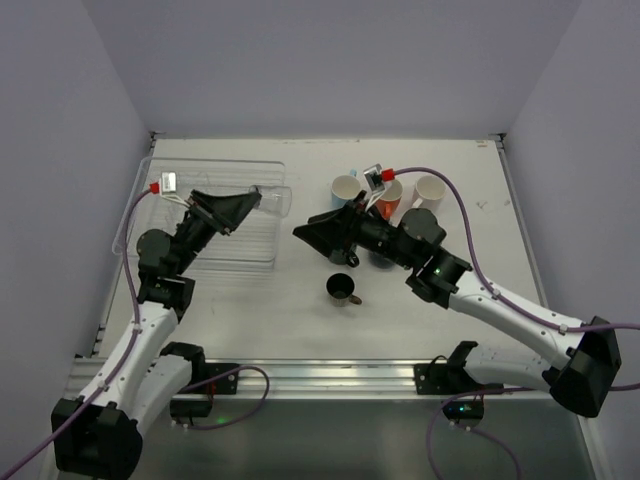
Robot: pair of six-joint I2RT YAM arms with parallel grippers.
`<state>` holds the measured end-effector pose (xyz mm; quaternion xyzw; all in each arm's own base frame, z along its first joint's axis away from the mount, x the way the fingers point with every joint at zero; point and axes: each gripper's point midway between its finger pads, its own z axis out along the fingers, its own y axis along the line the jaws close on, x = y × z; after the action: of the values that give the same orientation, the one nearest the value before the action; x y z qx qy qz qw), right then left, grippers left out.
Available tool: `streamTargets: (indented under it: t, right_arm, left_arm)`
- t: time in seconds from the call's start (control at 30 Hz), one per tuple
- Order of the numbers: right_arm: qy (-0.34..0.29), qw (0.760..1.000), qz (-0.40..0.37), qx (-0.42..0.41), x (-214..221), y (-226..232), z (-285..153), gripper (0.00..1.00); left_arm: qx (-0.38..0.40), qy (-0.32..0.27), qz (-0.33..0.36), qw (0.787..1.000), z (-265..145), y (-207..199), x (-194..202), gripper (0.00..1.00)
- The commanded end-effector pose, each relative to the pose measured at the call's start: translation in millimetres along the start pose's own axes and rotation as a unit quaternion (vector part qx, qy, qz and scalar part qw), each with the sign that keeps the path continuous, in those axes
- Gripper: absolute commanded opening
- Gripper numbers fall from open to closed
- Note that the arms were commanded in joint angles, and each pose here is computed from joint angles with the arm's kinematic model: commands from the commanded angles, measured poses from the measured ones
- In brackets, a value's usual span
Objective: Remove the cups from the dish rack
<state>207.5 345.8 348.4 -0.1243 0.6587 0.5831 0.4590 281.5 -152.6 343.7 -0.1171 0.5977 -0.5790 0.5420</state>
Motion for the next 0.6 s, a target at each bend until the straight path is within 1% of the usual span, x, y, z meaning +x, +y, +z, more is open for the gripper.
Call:
streamTargets:
  t: [0.0, 0.2, 0.33, 0.57]
  right_arm:
    - [-0.041, 0.999, -0.003, -0.026, -22, 12, -1, 0.77]
    - [-0.039, 0.999, -0.006, -0.023, -22, 8, 0, 0.75]
    - [-0.043, 0.999, -0.002, -0.026, -23, 9, -2, 0.75]
    - [-0.058, 0.997, -0.008, -0.050, -31, 19, -7, 0.67]
  left_arm:
    - [0.090, 0.035, -0.031, 0.995, -5, -42, 18, 0.00]
    - [0.126, 0.058, -0.042, 0.990, -4, -54, 37, 0.00]
    - [0.135, 0.075, -0.047, 0.987, 2, -55, 48, 0.00]
    - [0.160, 0.107, -0.062, 0.979, 6, -64, 72, 0.00]
